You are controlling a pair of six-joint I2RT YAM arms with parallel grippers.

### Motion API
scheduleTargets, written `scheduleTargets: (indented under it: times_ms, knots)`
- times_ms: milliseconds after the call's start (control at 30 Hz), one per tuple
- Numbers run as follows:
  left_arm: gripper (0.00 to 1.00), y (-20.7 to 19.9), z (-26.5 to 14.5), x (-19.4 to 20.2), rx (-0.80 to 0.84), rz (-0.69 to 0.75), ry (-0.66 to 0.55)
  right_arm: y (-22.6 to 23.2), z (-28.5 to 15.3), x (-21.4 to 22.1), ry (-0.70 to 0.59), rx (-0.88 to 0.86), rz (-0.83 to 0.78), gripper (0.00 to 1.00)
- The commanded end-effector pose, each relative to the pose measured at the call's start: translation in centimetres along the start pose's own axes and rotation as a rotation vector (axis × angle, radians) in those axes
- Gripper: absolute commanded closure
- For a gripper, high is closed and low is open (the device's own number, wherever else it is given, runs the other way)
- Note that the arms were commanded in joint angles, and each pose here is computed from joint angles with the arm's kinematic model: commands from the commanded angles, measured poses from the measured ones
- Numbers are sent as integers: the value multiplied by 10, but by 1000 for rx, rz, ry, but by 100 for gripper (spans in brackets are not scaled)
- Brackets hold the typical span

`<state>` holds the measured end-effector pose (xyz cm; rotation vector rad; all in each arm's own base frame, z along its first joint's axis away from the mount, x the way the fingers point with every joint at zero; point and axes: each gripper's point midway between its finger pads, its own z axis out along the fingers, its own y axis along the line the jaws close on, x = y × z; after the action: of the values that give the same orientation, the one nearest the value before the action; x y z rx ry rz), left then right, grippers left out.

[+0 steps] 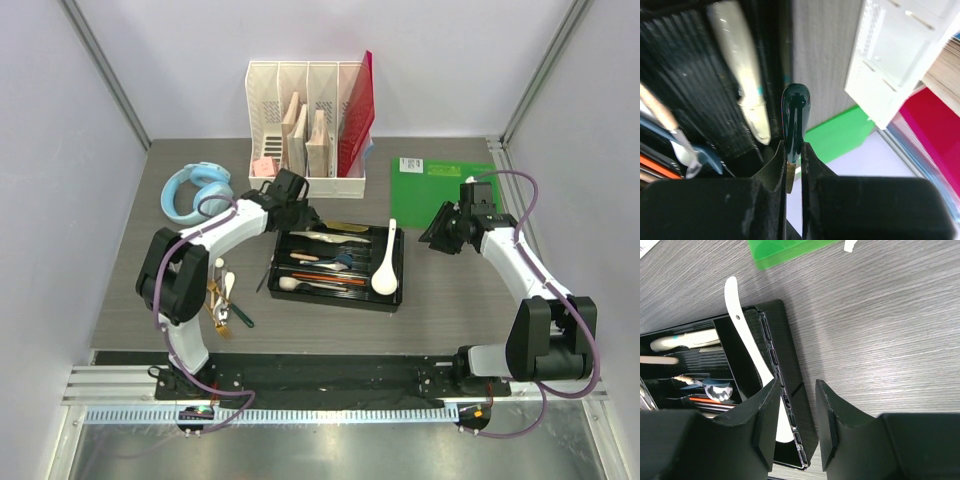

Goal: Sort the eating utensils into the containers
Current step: Place the knife in the storage box.

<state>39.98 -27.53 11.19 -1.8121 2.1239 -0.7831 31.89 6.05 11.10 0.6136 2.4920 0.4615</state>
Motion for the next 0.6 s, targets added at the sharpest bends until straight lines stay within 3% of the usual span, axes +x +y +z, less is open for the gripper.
scheduleTargets:
  times_ms: [0, 267, 567]
  knots:
    - [100, 4, -2, 4, -19, -166, 38, 5, -7, -8, -44, -13, -5, 60]
    - [100, 25, 2, -7, -58, -161, 6, 5, -4, -5, -31, -19, 4, 60]
    - [100, 34, 20, 7, -109, -123, 73, 9, -3, -10, -40, -25, 9, 60]
